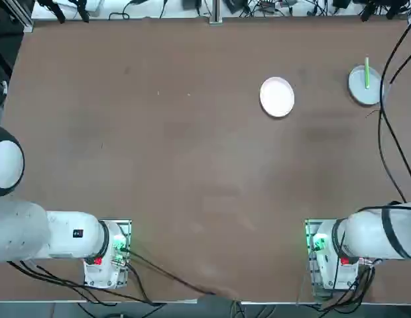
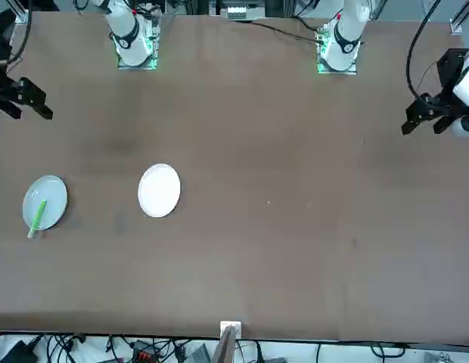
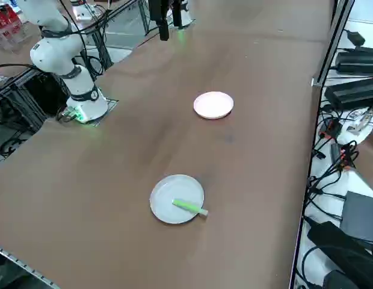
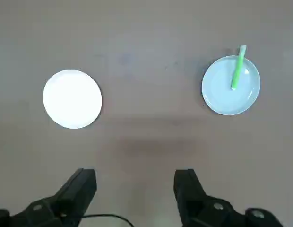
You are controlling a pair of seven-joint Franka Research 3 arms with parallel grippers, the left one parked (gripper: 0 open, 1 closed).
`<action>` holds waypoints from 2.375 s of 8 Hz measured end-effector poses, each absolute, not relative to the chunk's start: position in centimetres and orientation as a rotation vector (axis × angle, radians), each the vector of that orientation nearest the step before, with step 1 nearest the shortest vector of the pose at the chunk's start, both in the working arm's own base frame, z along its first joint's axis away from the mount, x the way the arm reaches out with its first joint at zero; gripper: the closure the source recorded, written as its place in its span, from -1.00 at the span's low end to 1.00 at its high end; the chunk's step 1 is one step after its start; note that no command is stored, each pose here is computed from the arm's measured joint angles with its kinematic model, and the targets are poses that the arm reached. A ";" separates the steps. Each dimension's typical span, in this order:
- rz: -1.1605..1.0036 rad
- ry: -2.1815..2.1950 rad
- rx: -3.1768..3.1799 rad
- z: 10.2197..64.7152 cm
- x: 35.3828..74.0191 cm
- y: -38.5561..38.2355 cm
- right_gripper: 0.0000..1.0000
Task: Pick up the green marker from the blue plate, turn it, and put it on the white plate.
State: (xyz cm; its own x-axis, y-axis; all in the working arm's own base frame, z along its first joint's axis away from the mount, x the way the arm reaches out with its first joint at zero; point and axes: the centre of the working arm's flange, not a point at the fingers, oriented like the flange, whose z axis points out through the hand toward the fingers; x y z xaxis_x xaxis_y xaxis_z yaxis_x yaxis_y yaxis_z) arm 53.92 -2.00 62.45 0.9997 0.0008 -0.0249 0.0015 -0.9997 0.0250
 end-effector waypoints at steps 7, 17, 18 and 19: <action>-0.032 -0.086 3.108 58.0 57.4 -5.2 -1.00; 0.102 -0.013 3.060 30.6 63.2 -27.2 -0.81; 0.123 -0.015 3.052 28.8 63.3 -27.7 -0.75; 0.146 -0.015 3.042 27.4 63.5 -28.0 -0.70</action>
State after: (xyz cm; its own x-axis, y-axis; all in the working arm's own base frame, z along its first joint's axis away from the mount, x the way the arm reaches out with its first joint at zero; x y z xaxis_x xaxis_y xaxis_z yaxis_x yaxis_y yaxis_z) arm 63.52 -28.01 27.36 0.9954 -0.0054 0.0959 -0.0145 -0.9953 0.0952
